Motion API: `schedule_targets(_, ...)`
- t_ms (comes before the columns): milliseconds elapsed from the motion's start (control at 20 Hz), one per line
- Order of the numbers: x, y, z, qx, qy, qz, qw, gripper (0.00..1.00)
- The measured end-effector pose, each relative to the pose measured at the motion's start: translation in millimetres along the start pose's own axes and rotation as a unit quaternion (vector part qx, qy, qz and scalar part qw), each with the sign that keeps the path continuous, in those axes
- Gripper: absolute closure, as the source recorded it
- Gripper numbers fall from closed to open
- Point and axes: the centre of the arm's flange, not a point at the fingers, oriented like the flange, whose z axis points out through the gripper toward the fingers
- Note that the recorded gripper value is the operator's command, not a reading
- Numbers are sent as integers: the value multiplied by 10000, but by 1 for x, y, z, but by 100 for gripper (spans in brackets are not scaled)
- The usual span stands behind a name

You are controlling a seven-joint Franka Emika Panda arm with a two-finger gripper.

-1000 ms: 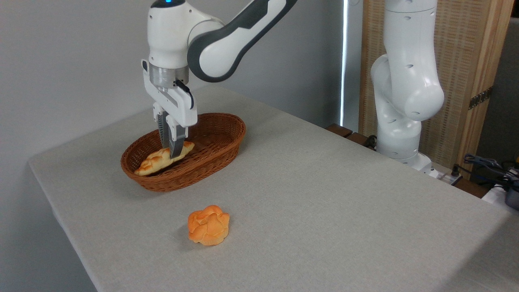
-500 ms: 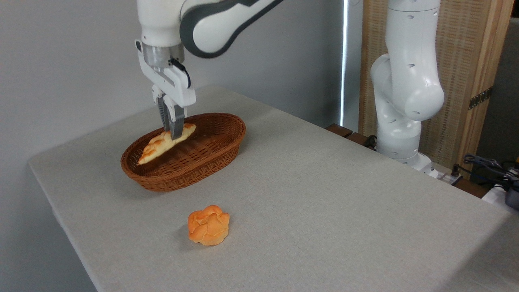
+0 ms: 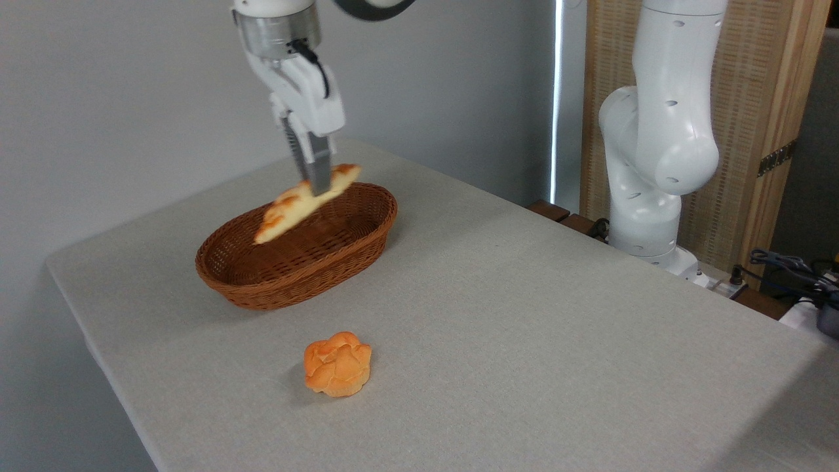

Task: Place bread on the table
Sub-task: 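Lift the braided roll up out of the basket, then carry the roll beside the orange bun and lower it to the table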

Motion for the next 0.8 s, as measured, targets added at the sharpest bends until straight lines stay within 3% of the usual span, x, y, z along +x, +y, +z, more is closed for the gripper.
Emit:
schedule_targets(200,-72,-40,-35,-146,-150,454,9987,71)
schedule_targets(350,-112,-71,-41,-28,-329,430,9985,71)
schedule_targets(650,-124,-87,-1,-14,-980,365,9945,70)
schedule_targets(800,-144,-113,-4,210,-874,109,9959,69)
